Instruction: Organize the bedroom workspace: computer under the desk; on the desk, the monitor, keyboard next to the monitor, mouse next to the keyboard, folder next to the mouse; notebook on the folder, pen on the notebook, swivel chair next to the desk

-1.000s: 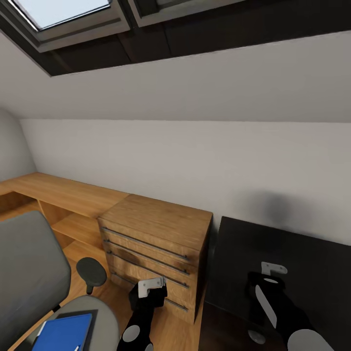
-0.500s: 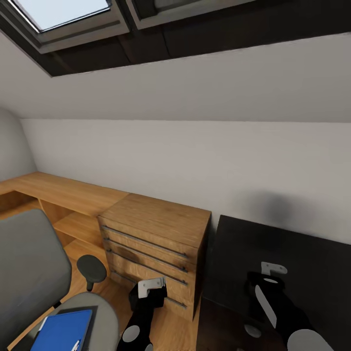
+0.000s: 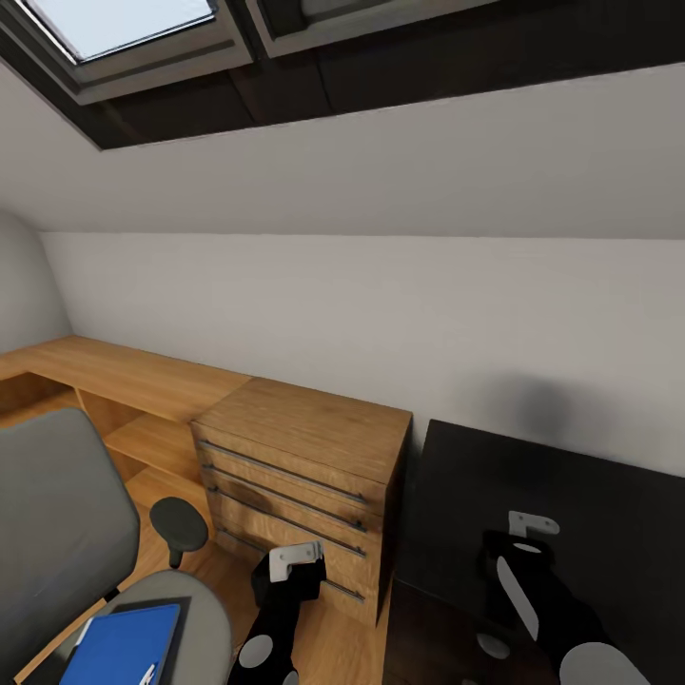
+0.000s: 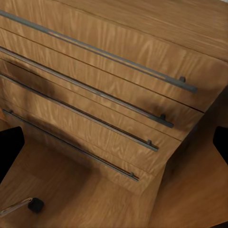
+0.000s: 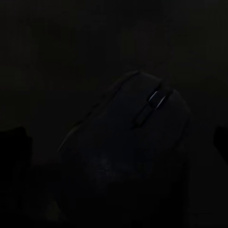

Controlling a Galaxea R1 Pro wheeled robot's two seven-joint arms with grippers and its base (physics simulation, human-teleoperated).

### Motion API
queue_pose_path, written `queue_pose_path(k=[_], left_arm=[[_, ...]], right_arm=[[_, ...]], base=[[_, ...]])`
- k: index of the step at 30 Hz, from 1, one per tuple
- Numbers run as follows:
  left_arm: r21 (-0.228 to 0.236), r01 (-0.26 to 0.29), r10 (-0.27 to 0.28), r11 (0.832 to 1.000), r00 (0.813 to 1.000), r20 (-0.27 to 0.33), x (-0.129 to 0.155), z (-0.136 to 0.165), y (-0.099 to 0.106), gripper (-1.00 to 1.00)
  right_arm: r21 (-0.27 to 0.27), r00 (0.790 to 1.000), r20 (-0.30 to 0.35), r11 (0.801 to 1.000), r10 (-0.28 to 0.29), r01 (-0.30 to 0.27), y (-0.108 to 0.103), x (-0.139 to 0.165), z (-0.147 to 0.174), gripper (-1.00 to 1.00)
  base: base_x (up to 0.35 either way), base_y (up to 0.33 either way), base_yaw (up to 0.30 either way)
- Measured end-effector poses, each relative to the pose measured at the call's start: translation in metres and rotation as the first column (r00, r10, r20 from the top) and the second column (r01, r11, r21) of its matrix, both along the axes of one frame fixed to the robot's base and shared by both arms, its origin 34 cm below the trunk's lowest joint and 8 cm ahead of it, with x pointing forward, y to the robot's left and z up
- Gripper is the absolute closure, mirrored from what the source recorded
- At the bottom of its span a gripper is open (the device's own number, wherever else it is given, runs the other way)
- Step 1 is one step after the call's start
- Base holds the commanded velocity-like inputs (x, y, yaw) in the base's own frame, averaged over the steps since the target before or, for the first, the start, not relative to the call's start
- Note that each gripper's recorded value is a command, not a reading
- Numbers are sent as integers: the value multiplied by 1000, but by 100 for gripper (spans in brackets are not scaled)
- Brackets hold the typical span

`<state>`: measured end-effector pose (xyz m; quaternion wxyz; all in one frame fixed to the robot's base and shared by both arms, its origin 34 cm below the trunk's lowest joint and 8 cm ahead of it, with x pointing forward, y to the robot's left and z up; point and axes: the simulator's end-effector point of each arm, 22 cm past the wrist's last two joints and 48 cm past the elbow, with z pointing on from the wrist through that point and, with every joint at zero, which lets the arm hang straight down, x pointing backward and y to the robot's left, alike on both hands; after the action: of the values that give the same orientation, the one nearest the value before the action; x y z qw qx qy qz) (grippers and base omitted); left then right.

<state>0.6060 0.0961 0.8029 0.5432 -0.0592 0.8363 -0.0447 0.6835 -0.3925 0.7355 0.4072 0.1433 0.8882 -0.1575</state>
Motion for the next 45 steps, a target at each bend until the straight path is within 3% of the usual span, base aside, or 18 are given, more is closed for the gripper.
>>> queue_pose_path(k=[1, 2, 28, 30, 45], left_arm=[[0, 0, 0, 1000, 1000, 0, 0, 0, 0, -100], [0, 0, 0, 1000, 1000, 0, 0, 0, 0, -100], [1, 0, 0, 1000, 1000, -1, 0, -1, 0, -100], [1, 0, 0, 1000, 1000, -3, 0, -1, 0, -100], [0, -1, 1, 1000, 1000, -4, 0, 18, 0, -100]], right_arm=[[0, 1000, 0, 1000, 0, 0, 0, 0, 0, -100], [0, 1000, 0, 1000, 1, -1, 0, 0, 0, 100], [-17, 1000, -10, 1000, 17, -17, 3, 1, 1, 100], [-19, 999, -5, 999, 41, -41, 12, 4, 0, 100], [1, 998, -14, 999, 54, -54, 23, 2, 13, 100]], base=[[0, 0, 0], [0, 0, 0], [-6, 0, 0], [-83, 0, 0], [-7, 0, 0]])
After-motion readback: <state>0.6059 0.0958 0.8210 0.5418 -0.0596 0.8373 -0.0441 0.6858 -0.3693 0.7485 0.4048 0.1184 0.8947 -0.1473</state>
